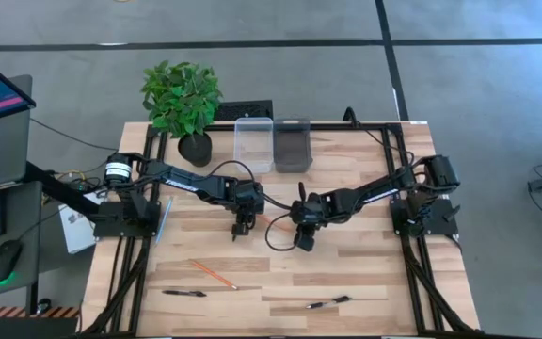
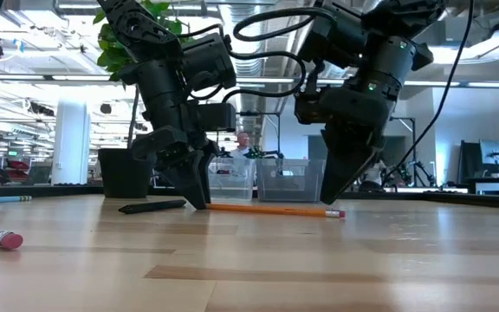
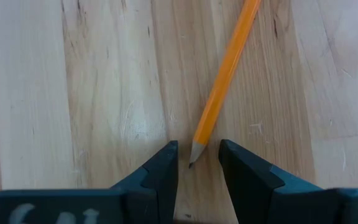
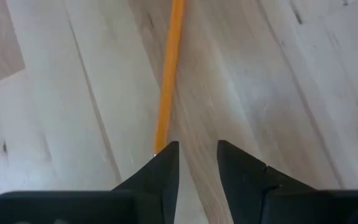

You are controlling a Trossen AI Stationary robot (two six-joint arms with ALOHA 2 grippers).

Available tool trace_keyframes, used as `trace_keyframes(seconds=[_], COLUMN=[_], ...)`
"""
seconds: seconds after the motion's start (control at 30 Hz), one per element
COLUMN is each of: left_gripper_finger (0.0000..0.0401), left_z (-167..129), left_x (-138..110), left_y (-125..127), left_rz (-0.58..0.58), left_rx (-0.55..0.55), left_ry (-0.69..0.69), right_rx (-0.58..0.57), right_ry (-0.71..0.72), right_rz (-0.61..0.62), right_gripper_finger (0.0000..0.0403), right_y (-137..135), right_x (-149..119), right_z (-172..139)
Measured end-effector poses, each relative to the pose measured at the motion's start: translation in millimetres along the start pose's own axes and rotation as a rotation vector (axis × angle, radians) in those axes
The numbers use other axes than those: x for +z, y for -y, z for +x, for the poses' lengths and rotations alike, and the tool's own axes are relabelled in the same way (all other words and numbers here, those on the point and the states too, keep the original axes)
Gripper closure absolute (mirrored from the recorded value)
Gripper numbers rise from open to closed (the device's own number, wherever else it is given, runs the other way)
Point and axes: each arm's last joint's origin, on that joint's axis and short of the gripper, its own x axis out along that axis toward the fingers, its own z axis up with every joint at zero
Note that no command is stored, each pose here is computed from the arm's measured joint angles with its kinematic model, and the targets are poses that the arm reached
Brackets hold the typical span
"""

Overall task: Sort pens & pencils
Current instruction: Put the top orange pencil into the transparent bin

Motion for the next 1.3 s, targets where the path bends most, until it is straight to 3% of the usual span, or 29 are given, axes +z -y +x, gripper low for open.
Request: trace_keyframes(seconds=[1.3], left_gripper_finger=[0.0289], left_z=[0.1], left_x=[0.0], left_y=[0.0], left_rz=[0.002], left_rx=[0.0], left_ry=[-0.001], right_rx=[0.01], right_ry=[-0.03], right_rz=[-0.024], right_gripper_finger=[0.0281], right_y=[-18.5], right_x=[-9.9], right_z=[12.3])
